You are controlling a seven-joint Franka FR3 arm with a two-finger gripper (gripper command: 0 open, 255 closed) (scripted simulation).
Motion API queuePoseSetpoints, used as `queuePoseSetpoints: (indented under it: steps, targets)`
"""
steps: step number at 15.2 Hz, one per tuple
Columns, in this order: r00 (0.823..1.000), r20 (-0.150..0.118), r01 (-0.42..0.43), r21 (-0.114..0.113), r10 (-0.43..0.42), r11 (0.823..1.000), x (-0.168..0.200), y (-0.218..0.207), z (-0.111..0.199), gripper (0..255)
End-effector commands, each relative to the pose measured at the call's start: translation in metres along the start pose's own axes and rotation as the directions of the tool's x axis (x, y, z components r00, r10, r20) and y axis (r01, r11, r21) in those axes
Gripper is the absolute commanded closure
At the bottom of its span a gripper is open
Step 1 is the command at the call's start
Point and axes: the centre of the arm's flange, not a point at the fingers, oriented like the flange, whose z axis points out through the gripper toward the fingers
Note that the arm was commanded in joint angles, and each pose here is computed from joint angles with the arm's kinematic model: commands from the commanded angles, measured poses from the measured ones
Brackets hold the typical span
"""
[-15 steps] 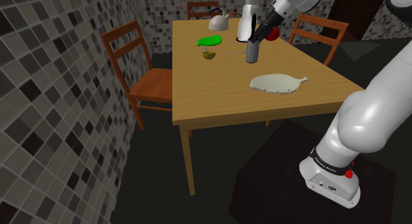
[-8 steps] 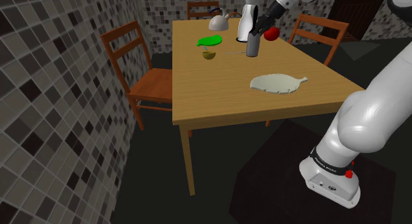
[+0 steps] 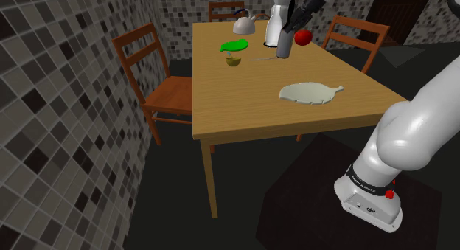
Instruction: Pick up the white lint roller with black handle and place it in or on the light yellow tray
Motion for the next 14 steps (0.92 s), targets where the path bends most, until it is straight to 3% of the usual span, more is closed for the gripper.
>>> queuePoseSetpoints:
  steps: [1, 14]
  targets:
    - [1.000, -0.001, 0.001, -0.001, -0.001, 1.000, -0.019, -0.010, -0.007, 255]
    - [1.000, -0.001, 0.001, -0.001, -0.001, 1.000, -0.167, -0.083, -0.055, 255]
